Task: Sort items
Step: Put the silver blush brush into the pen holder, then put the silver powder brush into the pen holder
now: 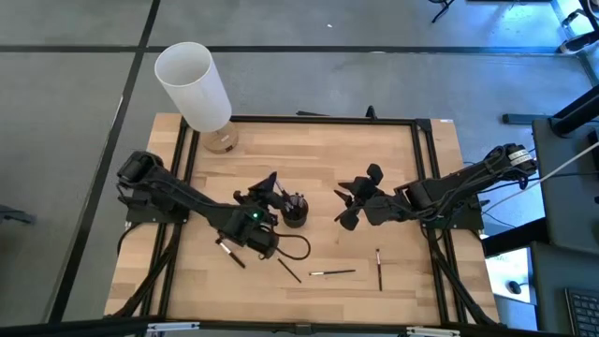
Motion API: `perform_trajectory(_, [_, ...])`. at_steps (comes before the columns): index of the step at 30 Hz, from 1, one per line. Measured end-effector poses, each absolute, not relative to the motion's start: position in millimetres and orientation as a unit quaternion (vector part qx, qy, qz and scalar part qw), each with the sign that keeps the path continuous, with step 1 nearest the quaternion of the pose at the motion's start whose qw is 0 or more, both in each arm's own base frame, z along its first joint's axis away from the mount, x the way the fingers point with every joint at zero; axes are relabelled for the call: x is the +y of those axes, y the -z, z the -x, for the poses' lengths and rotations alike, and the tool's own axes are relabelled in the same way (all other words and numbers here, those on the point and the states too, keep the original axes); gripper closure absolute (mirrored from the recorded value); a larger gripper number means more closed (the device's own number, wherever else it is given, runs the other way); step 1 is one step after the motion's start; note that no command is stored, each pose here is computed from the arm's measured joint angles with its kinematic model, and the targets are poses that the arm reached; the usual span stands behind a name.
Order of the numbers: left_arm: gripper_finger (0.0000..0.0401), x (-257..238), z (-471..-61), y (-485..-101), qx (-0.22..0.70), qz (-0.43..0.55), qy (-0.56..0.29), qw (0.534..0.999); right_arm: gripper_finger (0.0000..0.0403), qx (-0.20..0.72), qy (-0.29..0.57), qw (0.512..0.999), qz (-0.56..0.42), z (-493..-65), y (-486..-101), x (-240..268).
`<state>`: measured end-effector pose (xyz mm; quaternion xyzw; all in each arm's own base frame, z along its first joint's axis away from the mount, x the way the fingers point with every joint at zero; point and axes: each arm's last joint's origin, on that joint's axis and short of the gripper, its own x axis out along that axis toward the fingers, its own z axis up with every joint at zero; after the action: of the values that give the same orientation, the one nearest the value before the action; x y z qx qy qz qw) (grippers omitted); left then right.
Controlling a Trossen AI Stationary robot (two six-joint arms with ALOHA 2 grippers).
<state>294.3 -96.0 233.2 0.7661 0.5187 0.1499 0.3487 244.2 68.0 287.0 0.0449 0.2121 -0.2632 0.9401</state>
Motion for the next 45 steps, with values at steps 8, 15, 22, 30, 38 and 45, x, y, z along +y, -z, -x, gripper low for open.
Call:
perform_trajectory(8, [0.0383, -93.9, -305.2, -206.2, 0.541, -0.770, -0.114, 0.317, 0.0293, 0.213, 0.264, 0.940, -0.043, -244.4, -287.0, 67.2])
perform_trajectory(15, [0.0339, -95.0, -305.6, -204.0, 0.540, -0.768, -0.114, 0.325, 0.0293, 0.216, 0.263, 0.940, -0.031, -244.7, -287.0, 66.2])
perform_trajectory(22, [0.0272, -97.2, -305.3, -204.7, 0.533, -0.764, -0.131, 0.338, 0.0293, 0.218, 0.269, 0.938, -0.026, -245.8, -287.0, 62.2])
perform_trajectory(30, [0.0228, -106.7, -301.2, -209.5, 0.492, -0.732, -0.213, 0.421, 0.0293, 0.220, 0.268, 0.938, -0.020, -245.8, -287.0, 62.3])
perform_trajectory(38, [0.0242, -117.4, -284.1, -233.0, 0.446, -0.531, -0.230, 0.683, 0.0293, 0.221, 0.263, 0.939, -0.025, -241.9, -289.3, 62.2])
perform_trajectory(45, [0.0260, -118.0, -250.9, -263.0, 0.511, -0.210, -0.099, 0.828, 0.0293, 0.221, 0.250, 0.942, -0.024, -240.2, -289.2, 68.4])
